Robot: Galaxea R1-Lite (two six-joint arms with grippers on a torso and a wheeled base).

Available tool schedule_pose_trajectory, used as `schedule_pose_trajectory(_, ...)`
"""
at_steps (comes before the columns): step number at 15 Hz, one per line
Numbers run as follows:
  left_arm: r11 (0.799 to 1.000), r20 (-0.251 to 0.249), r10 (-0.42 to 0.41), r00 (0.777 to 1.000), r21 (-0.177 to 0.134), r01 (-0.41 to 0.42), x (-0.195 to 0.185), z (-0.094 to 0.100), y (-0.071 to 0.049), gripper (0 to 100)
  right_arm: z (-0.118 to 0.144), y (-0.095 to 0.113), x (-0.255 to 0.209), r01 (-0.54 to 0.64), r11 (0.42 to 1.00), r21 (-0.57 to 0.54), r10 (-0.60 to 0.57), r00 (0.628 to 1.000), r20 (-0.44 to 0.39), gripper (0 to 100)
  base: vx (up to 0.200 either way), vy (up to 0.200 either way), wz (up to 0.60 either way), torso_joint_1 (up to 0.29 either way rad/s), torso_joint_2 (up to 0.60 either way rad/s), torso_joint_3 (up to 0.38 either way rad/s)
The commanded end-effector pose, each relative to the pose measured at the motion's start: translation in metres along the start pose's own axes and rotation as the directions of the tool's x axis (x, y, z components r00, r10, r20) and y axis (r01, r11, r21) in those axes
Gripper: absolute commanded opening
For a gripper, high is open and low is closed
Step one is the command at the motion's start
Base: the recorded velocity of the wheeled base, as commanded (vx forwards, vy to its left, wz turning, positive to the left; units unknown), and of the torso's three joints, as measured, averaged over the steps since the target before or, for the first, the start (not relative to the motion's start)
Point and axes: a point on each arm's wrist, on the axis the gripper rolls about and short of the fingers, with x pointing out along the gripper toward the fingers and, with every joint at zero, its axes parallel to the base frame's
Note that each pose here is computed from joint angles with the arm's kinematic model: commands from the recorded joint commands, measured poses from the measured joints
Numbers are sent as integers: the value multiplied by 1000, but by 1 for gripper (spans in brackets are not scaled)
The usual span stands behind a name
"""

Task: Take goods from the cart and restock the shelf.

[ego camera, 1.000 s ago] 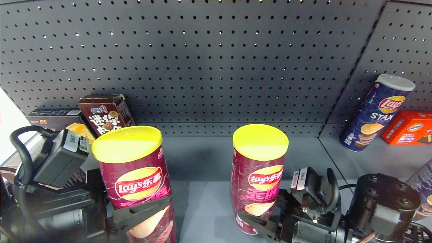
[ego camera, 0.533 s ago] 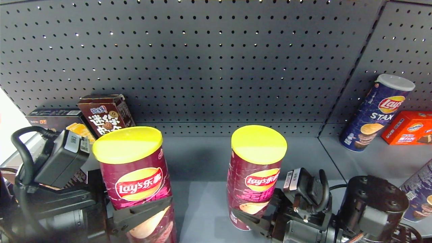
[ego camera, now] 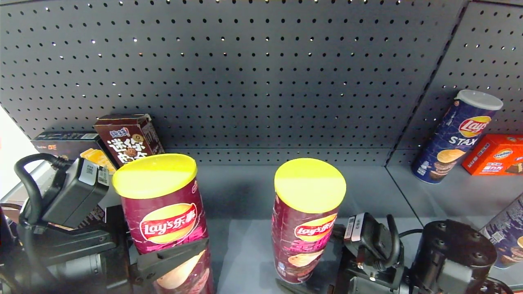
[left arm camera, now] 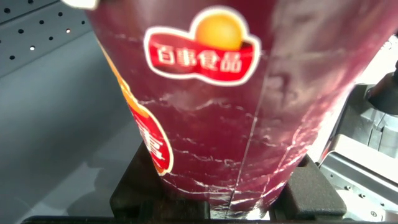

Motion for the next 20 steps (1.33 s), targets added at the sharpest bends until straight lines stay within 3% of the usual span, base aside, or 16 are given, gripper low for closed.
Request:
schedule_pose_trajectory(1,1000,-2,0,1000,0,0,0,0,0,0,8,2,-17,4,1000,-7,-4,1000,30,100,0,0,0,0,0,0)
schedule_pose_trajectory(9,1000,0,-2,1000,1,2,0,0,0,0,21,8,-107,92,995,-34,-86,985,148,100,0,0,0,0,0,0)
schedule_pose_trajectory(16,1000,-2,-3,1000,3,3,0,0,0,0,22,1,-141,223,974,-41,-213,962,173,100,0,0,0,0,0,0)
schedule_pose_trajectory(20,1000,-7,-4,1000,0,4,0,-3,-1,0,24,-6,-153,332,942,-57,-315,928,197,100,0,0,0,0,0,0)
